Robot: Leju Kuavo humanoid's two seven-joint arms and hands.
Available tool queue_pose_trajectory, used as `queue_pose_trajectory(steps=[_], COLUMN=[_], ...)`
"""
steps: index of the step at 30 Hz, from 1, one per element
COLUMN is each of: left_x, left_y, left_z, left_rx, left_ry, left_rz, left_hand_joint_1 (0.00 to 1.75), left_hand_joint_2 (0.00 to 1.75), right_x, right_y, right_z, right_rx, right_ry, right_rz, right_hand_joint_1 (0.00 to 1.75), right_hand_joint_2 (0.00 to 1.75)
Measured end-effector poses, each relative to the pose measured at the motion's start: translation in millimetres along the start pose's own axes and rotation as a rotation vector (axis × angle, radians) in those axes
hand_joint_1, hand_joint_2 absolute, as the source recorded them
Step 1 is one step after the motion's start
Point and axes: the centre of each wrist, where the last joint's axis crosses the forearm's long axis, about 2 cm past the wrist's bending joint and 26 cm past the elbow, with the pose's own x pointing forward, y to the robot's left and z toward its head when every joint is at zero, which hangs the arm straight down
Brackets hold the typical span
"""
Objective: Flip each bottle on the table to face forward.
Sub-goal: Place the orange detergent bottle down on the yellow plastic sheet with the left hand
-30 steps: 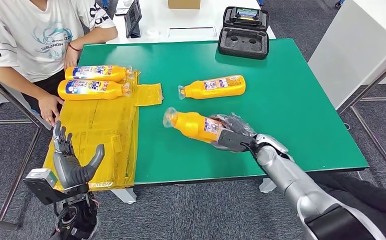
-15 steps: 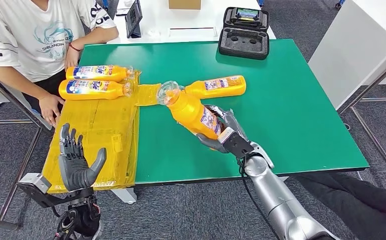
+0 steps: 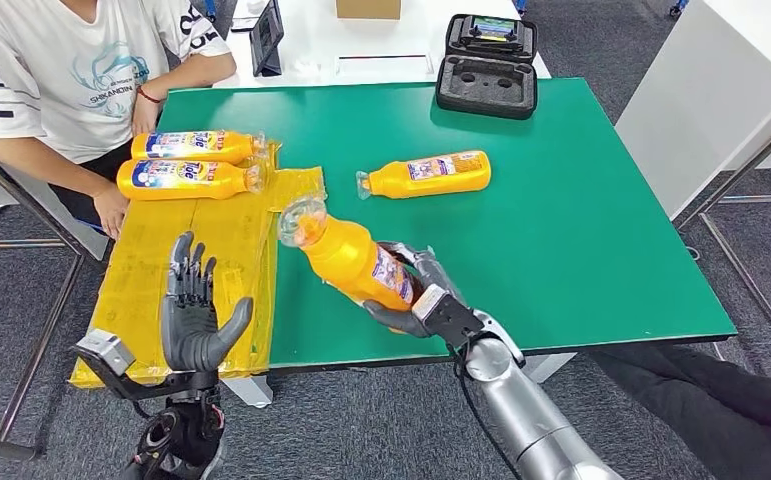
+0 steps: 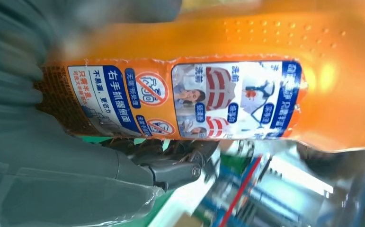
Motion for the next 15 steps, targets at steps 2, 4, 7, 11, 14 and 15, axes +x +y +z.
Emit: queue_pose_trajectory(steps=[2,4,7,11,14,15], left_x=[-0.9,-1.5,-2.1,-2.9,-4.0,-4.5], left_y=[-9.8,-13.3,-19.8,-30.7,-37.5,-39.4], left_z=[-3.3,-4.3,-7.3,-12.1,-12.2,-11.5], left_rx=[-0.058,-0.078,-0.121,-0.189,-0.232,-0.243], left_ry=[0.003,0.008,0.018,0.024,0.024,0.025], left_rz=[0.023,0.031,0.049,0.065,0.066,0.066], left_hand_joint_1=[0.00,0.00,0.00,0.00,0.00,0.00], left_hand_joint_2=[1.75,1.75,1.75,1.75,1.75,1.75], right_x=[0.3,-0.1,-1.5,-4.5,-6.9,-7.7], right_y=[15.7,22.1,33.4,53.3,61.0,62.5], right_z=[-0.2,0.0,1.6,8.4,12.4,13.5], right_rx=[0.039,0.054,0.077,0.095,0.100,0.103], right_ry=[0.001,0.004,0.016,0.046,0.065,0.072], right_rz=[-0.051,-0.068,-0.103,-0.143,-0.161,-0.164], right_hand_joint_1=[1.75,1.74,1.74,1.74,1.74,1.74], right_hand_joint_2=[1.75,1.75,1.75,1.75,1.75,1.75])
